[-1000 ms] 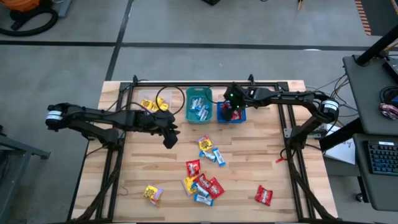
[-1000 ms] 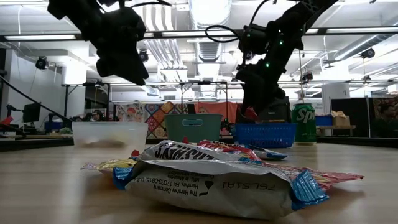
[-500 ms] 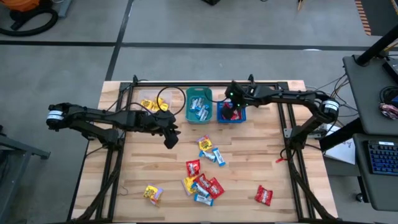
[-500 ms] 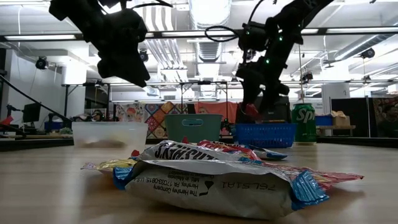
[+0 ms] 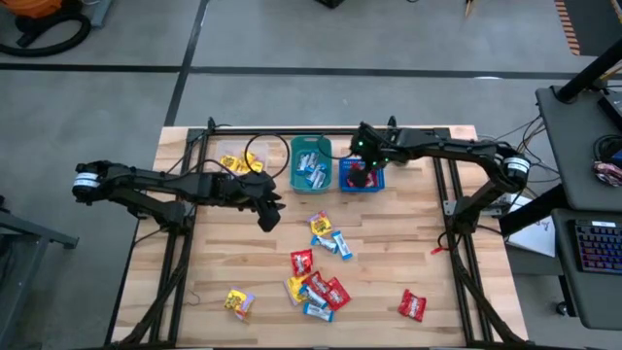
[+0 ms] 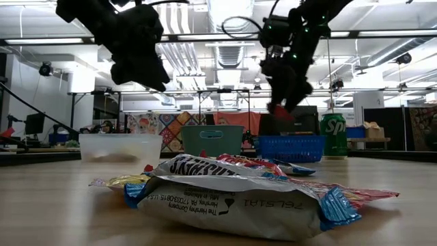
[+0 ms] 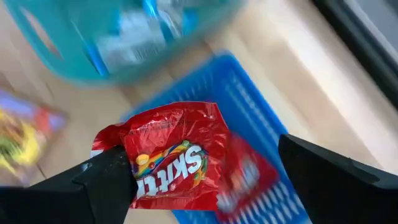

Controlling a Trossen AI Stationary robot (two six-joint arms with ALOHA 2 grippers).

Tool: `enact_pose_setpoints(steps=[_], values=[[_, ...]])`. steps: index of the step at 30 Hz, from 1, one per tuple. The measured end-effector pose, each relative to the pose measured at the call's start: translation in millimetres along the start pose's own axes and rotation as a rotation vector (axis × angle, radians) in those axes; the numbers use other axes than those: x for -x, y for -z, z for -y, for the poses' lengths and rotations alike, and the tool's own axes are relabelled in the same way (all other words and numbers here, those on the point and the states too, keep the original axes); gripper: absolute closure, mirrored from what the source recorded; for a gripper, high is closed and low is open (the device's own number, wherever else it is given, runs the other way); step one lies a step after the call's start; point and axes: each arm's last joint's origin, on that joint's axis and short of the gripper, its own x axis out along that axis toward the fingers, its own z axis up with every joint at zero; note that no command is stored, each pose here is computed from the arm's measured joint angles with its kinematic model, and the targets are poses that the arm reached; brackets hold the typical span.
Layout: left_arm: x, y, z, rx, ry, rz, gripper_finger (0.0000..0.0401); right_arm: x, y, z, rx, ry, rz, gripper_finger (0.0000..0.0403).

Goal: Sort candy
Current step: Put the red candy into the blue bin

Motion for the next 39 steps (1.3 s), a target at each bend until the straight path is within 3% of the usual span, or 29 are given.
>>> enact_pose_setpoints(steps=[4, 8, 15, 18, 25, 34, 39], values=[[0, -2, 1, -0.015, 0.012, 0.024, 0.0266, -6, -4, 1, 0.051, -0.010, 0.089, 0.0039], [1, -7, 5, -0.062, 0.041, 0.079, 0.0266, -6, -4, -4, 0.157, -0.140, 0.133, 0.0039], [1, -23, 23, -0.275, 0.151, 0.353, 0.0266, 11, -8, -30, 0.374, -0.737, 0.399, 0.0039], [-4, -27, 36, -0.406, 0.181, 0.464, 0.0266, 15, -7, -45, 0.443, -0.881, 0.482, 0.0039], [-29, -31, 53, -0.558, 0.180, 0.602, 0.0254, 15, -1, -66, 0.480, -0.931, 0.473, 0.0039], [-51, -29, 60, -0.684, 0.198, 0.649, 0.0185, 15, 1, -71, 0.488, -0.943, 0.461, 0.0039], [-55, -29, 62, -0.721, 0.189, 0.678, 0.0167, 15, 1, -71, 0.484, -0.943, 0.459, 0.0039]])
